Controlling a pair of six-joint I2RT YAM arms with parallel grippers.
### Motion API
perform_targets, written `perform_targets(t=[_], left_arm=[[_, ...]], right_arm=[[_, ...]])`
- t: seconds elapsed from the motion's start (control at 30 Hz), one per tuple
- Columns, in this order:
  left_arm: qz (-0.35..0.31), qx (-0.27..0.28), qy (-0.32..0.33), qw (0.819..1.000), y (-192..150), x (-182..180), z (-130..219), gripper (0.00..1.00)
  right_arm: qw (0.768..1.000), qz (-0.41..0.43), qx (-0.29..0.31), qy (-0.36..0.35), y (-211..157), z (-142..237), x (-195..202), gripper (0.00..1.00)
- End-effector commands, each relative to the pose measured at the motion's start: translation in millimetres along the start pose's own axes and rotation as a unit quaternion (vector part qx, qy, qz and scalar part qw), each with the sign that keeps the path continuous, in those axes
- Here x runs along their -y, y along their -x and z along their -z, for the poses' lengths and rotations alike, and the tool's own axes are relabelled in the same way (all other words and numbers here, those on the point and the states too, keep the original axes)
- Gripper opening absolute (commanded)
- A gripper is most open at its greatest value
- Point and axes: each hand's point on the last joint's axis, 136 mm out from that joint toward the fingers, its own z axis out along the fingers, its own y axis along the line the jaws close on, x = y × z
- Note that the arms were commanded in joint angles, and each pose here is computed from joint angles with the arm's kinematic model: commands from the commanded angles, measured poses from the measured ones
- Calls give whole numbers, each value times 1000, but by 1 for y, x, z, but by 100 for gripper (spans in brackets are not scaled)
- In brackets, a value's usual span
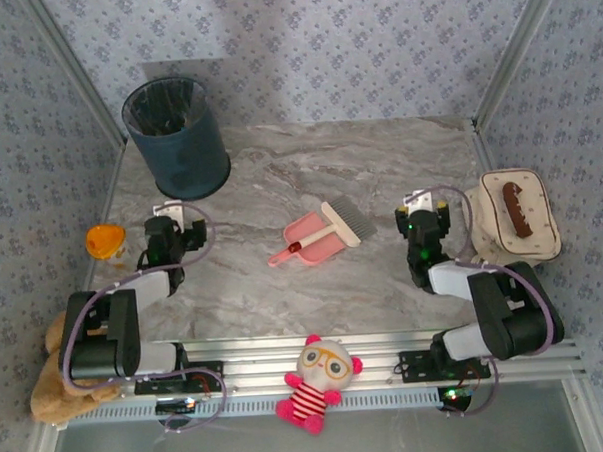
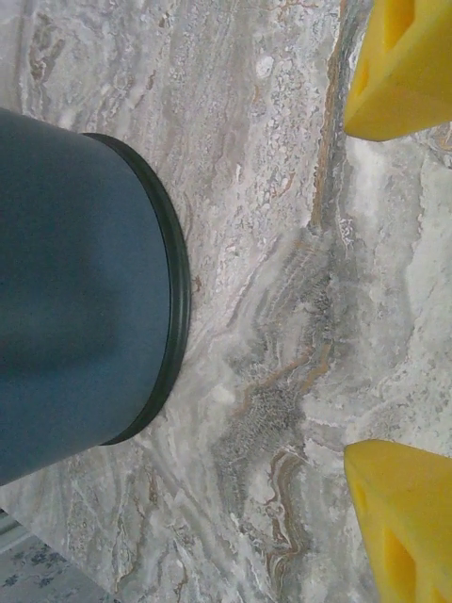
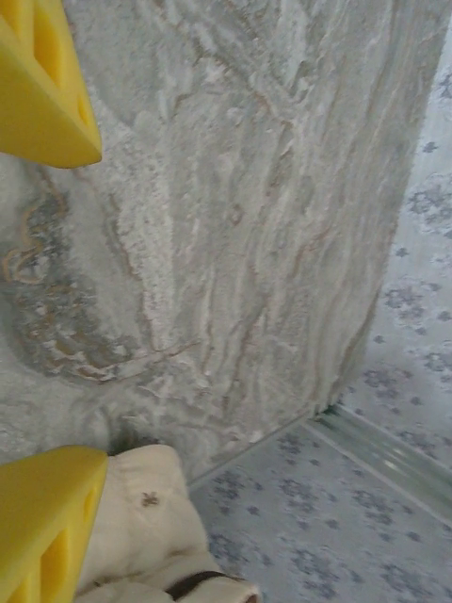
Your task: Sweep away the paper scraps from the table
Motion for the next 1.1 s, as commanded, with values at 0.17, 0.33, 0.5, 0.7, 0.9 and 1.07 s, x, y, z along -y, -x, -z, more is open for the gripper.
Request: perform_targets(t=[0.17,0.33,0.5,0.7,0.9,1.07], left_arm=[[4,69,-34,997,21,3,0,83],[1,62,-44,997,17,6,-6,82],[-2,60,-51,997,10,8,-13,82],[1,47,-43,998,3,6,-20,83],[17,36,-10,999,3,-6,-25,99],[17,35,-9,999,2,-6,-25,100]], right_arm=[[993,-107,15,37,-6,-2,20,79],[989,-143,26,41,-13,-6,33,80],[985,-160,33,50,-20,-8,35,80],[986,-148,25,75,-25,-18,23,80],[988,-139,2,69,-27,-28,21,100],[990,-114,-17,76,-24,-35,11,100]])
